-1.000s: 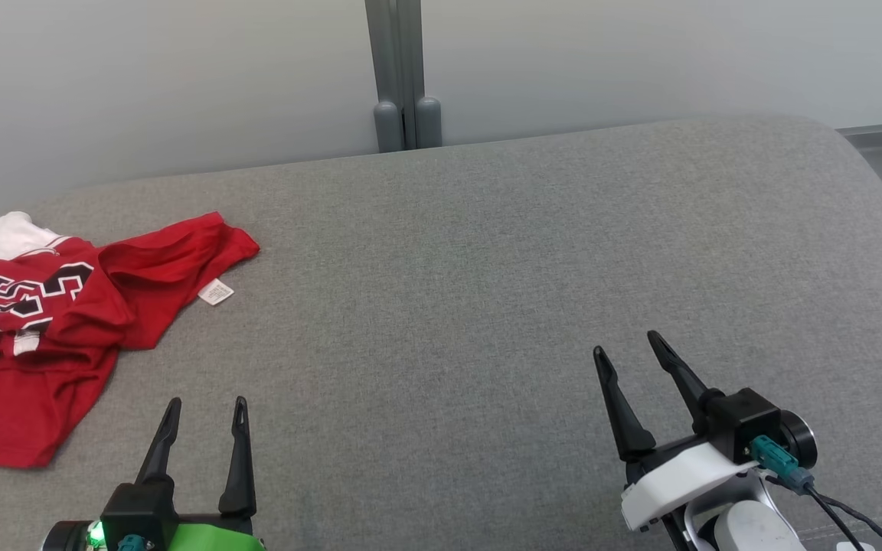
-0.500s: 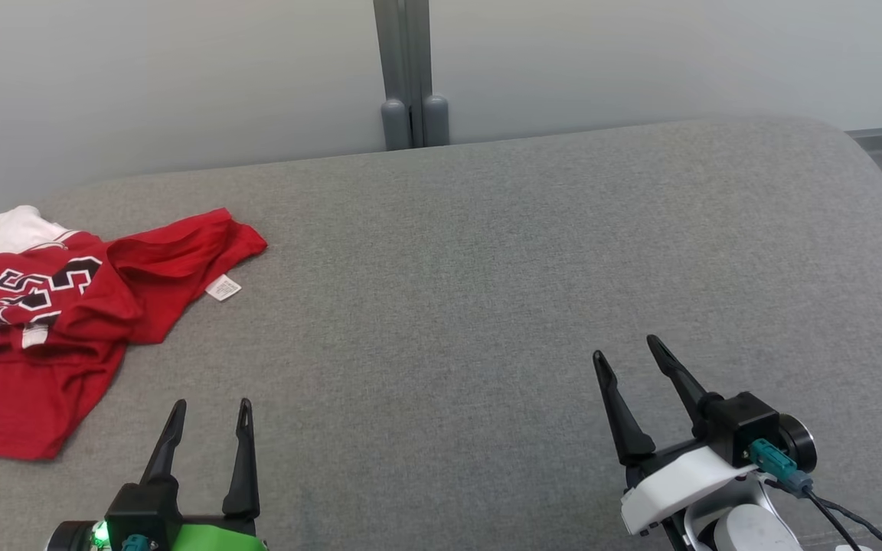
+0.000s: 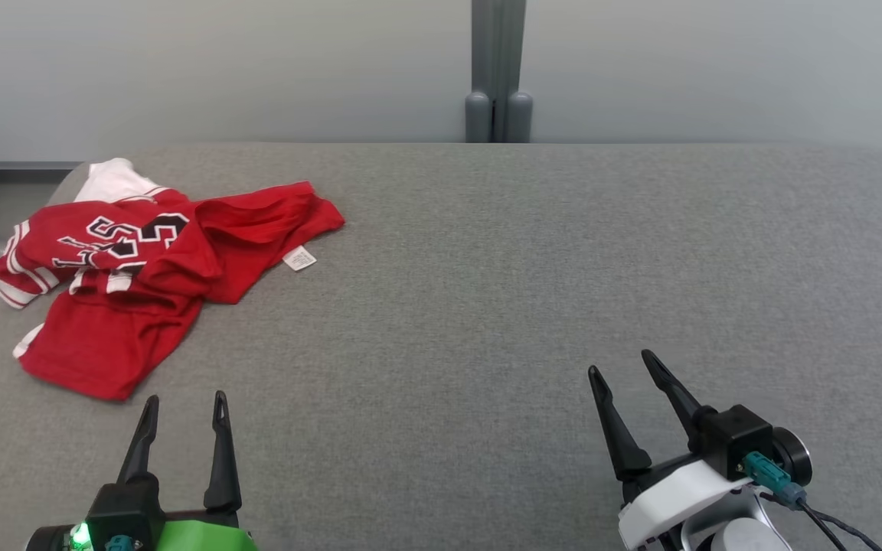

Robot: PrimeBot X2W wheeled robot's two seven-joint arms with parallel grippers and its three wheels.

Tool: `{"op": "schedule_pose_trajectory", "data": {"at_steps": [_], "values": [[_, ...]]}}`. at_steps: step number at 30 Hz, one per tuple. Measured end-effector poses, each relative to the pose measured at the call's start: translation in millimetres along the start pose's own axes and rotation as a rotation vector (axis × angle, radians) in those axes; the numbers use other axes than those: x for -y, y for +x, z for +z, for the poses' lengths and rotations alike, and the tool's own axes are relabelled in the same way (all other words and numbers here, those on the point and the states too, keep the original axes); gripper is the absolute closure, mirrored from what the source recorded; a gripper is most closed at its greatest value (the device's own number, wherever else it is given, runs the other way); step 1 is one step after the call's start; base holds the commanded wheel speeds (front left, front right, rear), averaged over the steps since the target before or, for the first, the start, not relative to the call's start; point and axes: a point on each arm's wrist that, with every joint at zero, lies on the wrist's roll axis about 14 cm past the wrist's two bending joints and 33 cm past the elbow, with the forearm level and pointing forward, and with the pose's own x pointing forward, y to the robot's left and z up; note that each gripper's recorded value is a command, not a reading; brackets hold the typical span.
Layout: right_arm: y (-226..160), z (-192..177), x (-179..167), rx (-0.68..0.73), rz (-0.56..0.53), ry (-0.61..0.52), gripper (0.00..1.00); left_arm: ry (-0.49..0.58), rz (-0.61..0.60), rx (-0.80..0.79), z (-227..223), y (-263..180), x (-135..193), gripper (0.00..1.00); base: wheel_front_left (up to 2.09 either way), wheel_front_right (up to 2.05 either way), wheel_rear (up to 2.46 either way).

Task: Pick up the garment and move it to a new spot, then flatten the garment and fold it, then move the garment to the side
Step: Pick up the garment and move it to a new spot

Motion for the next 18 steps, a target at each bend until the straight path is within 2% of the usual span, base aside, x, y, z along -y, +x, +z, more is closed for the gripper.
{"op": "schedule_pose_trajectory", "data": {"at_steps": [7, 18], "values": [[11, -4, -25, -0.012, 0.079, 0.019, 0.00, -0.021, 0.132, -0.001, 0, -24, -36, 0.00, 0.00, 0.00, 0.00], [18, -5, -61, -0.018, 0.187, 0.027, 0.00, -0.022, 0.273, 0.010, 2, -61, -74, 0.00, 0.00, 0.00, 0.00]]}}
